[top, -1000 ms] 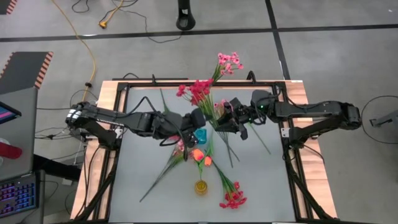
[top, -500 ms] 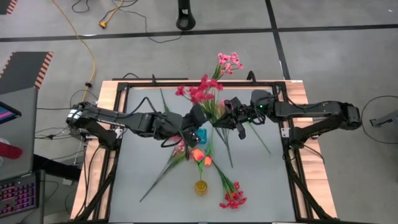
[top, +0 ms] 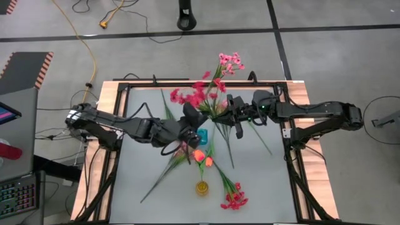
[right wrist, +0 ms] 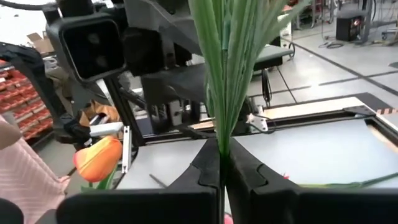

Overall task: Sort flowers into vase by color
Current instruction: Put the middle left red flowers into the blue vase

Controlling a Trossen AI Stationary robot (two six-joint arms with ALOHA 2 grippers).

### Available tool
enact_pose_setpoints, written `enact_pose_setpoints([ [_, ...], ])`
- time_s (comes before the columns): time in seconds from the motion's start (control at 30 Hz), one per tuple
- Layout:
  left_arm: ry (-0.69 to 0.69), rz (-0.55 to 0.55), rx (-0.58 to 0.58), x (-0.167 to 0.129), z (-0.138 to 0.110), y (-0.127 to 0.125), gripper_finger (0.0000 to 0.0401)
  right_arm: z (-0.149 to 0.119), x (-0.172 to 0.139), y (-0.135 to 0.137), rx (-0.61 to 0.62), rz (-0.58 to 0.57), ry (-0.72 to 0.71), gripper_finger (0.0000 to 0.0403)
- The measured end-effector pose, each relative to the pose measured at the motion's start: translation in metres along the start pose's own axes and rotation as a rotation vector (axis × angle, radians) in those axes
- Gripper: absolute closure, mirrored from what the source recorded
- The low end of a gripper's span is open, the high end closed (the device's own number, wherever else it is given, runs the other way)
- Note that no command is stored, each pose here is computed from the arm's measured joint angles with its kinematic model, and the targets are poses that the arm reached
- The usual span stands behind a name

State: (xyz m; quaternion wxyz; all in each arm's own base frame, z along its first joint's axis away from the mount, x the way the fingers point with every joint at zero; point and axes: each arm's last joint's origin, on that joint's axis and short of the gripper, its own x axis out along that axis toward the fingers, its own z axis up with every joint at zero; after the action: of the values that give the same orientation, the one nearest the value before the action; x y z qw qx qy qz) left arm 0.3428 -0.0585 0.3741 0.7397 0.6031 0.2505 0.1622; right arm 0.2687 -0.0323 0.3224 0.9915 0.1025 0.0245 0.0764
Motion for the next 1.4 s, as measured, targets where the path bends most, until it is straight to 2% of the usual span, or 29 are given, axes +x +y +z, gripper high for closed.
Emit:
enact_pose_setpoints([
  [0.17,-0.046,0.003,-0.046,-0.017,0.006,0.004,0.0301,0.000,0.000,-0.001,-0.006,-0.049,-0.008,0.0369],
  [0.37,-0.072,-0.064,-0.120,-0.038,0.006,0.003,0.0302,0.003,-0.001,-0.004,-0.049,-0.145,-0.041,0.0368],
  [0.5,-0.052,-0.172,-0.252,-0.053,-0.006,0.000,0.0302,0.006,0.000,-0.001,-0.098,-0.134,-0.081,0.0369],
  [0.7,-0.036,-0.397,-0.538,-0.079,-0.034,0.003,0.0302,0.000,0.008,0.009,-0.203,-0.079,-0.168,0.0368],
  [0.9,0.008,-0.443,-0.623,-0.088,-0.043,0.003,0.0302,-0.020,0.036,0.004,-0.229,-0.057,-0.208,0.0368],
  [1.13,0.070,-0.512,-0.605,-0.086,-0.050,-0.025,0.0302,-0.041,0.058,-0.007,-0.256,-0.058,-0.230,0.0368],
  [1.27,0.107,-0.521,-0.682,-0.092,-0.067,-0.046,0.0302,-0.044,0.061,-0.008,-0.310,-0.063,-0.236,0.0368],
  [1.4,0.084,-0.495,-0.769,-0.097,-0.083,-0.067,0.0302,-0.043,0.061,-0.008,-0.326,-0.064,-0.253,0.0368],
])
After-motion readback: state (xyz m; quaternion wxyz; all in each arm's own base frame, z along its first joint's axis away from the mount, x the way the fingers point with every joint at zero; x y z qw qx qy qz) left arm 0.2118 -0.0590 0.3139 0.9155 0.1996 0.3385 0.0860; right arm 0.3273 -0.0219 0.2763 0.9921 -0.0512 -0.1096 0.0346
